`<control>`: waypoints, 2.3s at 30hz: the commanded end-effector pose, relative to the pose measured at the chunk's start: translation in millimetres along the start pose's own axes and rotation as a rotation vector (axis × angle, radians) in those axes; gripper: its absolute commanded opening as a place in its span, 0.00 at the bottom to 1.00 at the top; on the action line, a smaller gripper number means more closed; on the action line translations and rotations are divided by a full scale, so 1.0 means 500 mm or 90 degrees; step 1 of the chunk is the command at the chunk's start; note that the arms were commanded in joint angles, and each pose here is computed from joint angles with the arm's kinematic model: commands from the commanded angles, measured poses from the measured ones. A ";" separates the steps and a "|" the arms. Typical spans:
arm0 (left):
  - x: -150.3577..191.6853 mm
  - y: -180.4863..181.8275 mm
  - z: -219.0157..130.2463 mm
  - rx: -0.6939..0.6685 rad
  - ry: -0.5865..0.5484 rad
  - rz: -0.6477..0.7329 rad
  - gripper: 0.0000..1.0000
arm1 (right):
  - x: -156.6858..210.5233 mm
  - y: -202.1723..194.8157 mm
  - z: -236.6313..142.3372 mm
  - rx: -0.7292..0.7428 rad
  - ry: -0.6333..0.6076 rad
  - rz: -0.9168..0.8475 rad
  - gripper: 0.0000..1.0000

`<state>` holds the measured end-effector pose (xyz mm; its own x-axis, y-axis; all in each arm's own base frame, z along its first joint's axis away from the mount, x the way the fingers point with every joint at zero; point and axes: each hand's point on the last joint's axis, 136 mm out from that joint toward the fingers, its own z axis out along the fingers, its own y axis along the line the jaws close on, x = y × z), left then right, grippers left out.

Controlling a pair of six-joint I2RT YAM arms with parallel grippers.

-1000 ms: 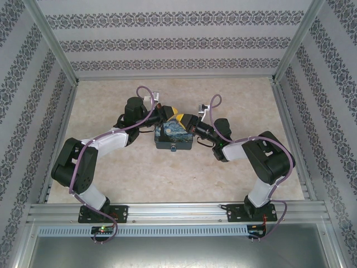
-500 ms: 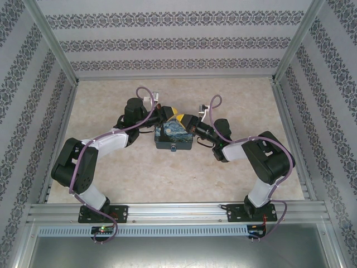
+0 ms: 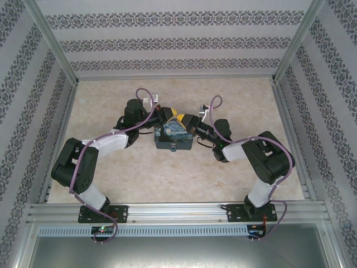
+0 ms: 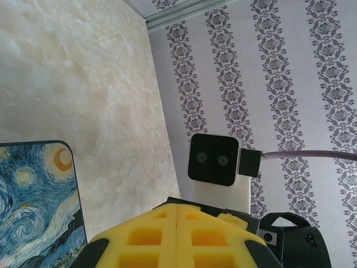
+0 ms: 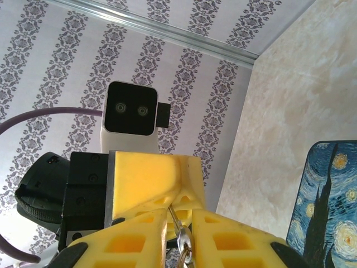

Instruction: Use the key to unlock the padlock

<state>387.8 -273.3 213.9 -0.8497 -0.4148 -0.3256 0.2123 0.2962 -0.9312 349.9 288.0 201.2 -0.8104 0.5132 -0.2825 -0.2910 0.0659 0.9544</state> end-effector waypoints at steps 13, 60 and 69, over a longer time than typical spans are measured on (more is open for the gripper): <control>-0.014 -0.012 -0.005 0.014 -0.019 0.013 0.00 | 0.004 0.013 0.010 -0.026 0.011 -0.011 0.22; -0.015 -0.001 -0.020 0.000 -0.047 -0.003 0.30 | 0.011 0.007 0.004 -0.016 -0.003 0.001 0.00; 0.027 0.046 -0.096 -0.104 -0.074 0.036 0.55 | -0.025 -0.031 -0.036 0.018 -0.043 0.035 0.00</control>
<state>368.5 -247.0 196.8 -0.8069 -0.4911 -0.3282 0.1498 0.3673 -0.9180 350.2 279.0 179.5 -0.8172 0.5316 -0.2228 -0.2136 0.0798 0.9737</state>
